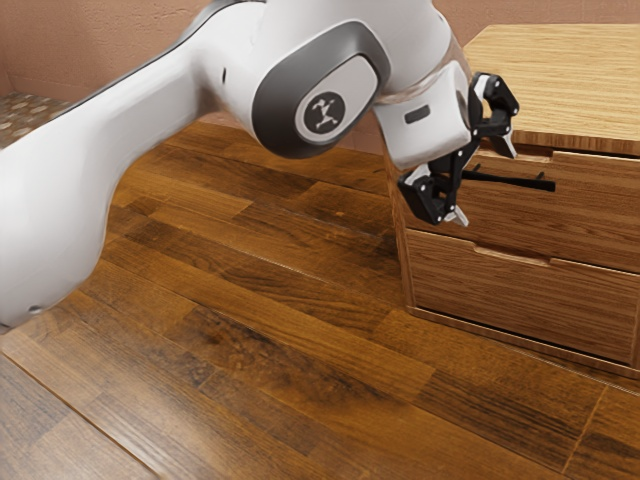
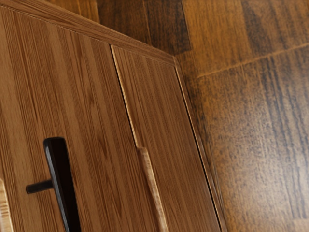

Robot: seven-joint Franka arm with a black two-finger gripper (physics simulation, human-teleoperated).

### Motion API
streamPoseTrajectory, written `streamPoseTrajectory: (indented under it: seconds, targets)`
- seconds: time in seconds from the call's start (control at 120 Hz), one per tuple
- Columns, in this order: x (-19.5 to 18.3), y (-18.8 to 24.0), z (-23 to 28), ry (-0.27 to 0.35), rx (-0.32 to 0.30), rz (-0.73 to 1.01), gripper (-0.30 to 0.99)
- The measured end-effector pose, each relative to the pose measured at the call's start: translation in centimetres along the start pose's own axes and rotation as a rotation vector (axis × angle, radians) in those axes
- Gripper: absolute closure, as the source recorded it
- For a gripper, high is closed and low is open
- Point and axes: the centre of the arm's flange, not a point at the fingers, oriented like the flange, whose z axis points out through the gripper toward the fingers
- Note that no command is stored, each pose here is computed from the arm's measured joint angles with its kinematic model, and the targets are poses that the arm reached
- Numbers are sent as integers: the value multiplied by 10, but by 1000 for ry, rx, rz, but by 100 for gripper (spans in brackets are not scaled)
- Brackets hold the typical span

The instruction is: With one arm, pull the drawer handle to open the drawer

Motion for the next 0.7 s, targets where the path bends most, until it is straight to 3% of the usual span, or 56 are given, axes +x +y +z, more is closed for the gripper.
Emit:
streamPoseTrajectory:
  seconds: [0.15,0.5,0.7]
  targets:
    - [17,2,-6,9,7,22,0]
    - [-25,-4,7,-38,10,-39,0]
    - [-11,1,18,-34,2,-14,0]
